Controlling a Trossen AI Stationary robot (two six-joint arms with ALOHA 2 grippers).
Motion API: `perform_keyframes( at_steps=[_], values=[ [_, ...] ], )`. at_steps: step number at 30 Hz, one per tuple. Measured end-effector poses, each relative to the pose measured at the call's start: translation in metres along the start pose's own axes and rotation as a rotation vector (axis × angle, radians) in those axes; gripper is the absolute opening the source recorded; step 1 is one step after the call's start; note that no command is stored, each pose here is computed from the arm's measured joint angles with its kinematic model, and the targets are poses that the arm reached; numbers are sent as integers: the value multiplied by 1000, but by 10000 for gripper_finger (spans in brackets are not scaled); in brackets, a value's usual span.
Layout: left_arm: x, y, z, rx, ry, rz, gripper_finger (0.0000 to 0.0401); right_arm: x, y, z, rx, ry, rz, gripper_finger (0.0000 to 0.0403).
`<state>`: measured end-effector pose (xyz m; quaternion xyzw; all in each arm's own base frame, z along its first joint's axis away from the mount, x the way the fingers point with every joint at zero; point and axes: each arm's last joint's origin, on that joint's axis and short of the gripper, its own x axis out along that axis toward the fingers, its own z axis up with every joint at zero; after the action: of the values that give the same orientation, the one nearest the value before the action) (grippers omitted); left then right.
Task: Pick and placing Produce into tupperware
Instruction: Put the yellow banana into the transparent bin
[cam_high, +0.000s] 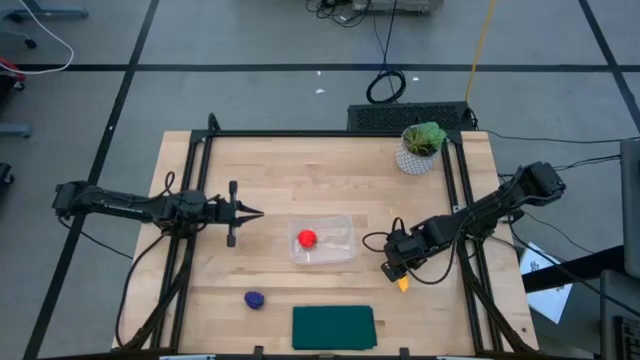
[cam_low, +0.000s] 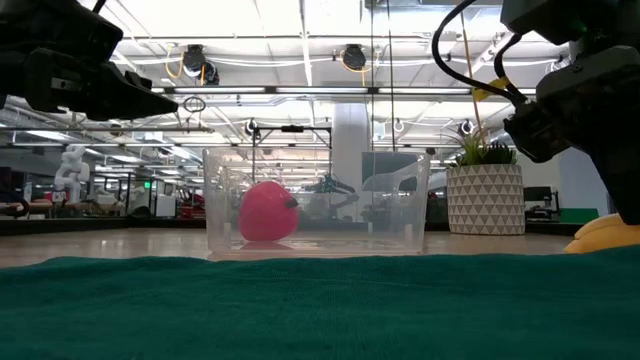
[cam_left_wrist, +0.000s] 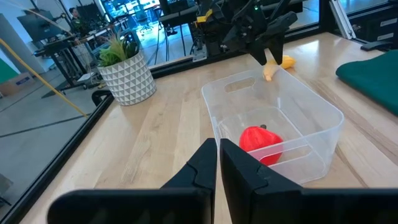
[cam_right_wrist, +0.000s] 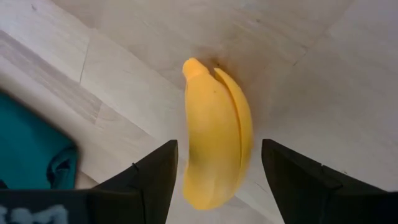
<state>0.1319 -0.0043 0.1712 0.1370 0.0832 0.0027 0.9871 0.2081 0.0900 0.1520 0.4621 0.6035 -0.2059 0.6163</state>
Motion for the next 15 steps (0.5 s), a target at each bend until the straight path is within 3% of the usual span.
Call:
perform_keyframes(
  at_steps=[15],
  values=[
    [0,0,-1,1,10,-2,26,11,2,3,-26,3,-23,310]
  ],
)
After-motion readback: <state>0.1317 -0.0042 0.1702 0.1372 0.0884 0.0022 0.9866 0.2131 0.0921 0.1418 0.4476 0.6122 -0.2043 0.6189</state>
